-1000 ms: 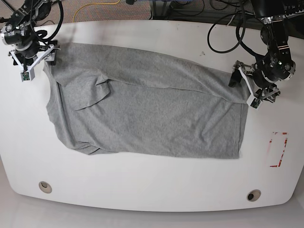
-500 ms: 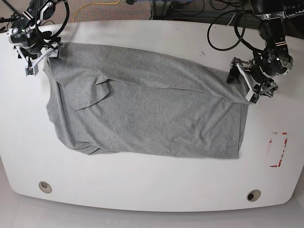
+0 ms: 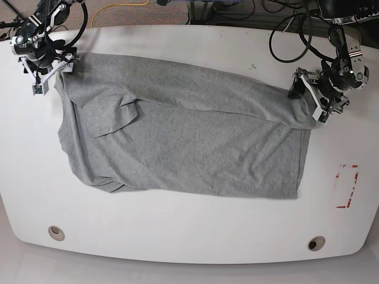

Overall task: Fold the T-shirt properly
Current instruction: 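Regrasp the shirt edge with both grippers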

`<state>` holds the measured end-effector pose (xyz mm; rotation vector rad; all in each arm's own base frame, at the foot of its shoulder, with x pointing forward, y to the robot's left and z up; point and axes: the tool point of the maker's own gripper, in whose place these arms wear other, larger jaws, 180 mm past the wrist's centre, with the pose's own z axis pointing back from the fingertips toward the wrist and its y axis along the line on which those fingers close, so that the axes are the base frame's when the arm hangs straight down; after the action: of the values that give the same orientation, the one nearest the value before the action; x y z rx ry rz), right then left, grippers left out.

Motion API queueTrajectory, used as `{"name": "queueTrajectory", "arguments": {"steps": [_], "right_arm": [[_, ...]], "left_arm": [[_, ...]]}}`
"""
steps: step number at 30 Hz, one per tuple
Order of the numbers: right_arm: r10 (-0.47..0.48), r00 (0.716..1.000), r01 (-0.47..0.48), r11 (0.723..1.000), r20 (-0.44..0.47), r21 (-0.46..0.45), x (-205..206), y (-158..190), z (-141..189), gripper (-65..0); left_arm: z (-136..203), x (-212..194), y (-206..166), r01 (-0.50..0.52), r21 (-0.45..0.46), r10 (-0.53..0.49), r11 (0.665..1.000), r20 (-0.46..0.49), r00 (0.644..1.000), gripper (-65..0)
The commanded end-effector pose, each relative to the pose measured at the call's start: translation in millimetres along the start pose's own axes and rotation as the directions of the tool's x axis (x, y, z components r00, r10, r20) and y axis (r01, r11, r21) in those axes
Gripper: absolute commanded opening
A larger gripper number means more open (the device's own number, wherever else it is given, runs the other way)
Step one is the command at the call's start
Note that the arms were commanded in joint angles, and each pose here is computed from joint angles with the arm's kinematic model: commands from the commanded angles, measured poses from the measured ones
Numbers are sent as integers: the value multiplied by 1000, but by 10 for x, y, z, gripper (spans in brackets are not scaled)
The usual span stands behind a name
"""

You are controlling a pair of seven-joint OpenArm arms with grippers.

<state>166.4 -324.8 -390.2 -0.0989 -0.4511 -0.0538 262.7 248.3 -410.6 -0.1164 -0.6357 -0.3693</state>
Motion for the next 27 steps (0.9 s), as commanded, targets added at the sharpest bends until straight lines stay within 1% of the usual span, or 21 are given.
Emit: {"name": "queueTrajectory", "arguments": {"steps": [1, 8, 10, 13, 14, 15, 16, 18, 20, 21, 23, 27], "right_arm": [[2, 1000, -2, 1000, 26, -10, 76, -53, 27, -184], [-11, 1000, 12, 999, -14, 37, -40, 31, -123, -187], [-14, 1000, 15, 999, -7, 44, -35, 45, -145, -205], [-22, 1000, 23, 998, -5, 54, -51, 58, -179, -285], [-25, 1000, 26, 998, -8, 57, -63, 62, -189, -330], [-28, 1000, 29, 998, -13, 60, -78, 65, -200, -360], [-31, 999, 33, 997, -19, 63, -97, 70, -213, -419], [-32, 999, 33, 997, -20, 64, -101, 71, -216, -487], [-28, 999, 29, 997, -19, 64, -94, 77, -213, -531], [-21, 1000, 22, 997, -22, 70, -93, 102, -221, -547], [3, 1000, -1, 997, -31, 80, -96, 144, -234, -547], [57, 997, -54, 996, -51, 72, -104, 94, -215, -545]], "left_arm": [[42, 6, 84, 16, 24, -16, 1000, -9, 1000, -174], [42, -11, 71, 15, 22, -15, 1000, -12, 1000, -181], [42, -21, 72, 16, 23, -16, 1000, -15, 1000, -199], [42, -25, 75, 18, 25, -17, 1000, -17, 1000, -281], [42, -25, 75, 18, 25, -17, 1000, -17, 1000, -333], [45, -25, 82, 18, 27, -17, 999, -18, 1000, -368], [48, -25, 87, 19, 28, -18, 999, -19, 1000, -428], [48, -35, 85, 18, 28, -18, 999, -22, 1000, -506], [57, -42, 88, 22, 29, -21, 999, -28, 999, -550], [61, -90, 79, 22, 28, -21, 999, -46, 999, -572], [74, -149, 67, 25, 27, -23, 999, -74, 997, -594], [160, -68, 55, 66, 42, -63, 997, -80, 995, -596]]}}
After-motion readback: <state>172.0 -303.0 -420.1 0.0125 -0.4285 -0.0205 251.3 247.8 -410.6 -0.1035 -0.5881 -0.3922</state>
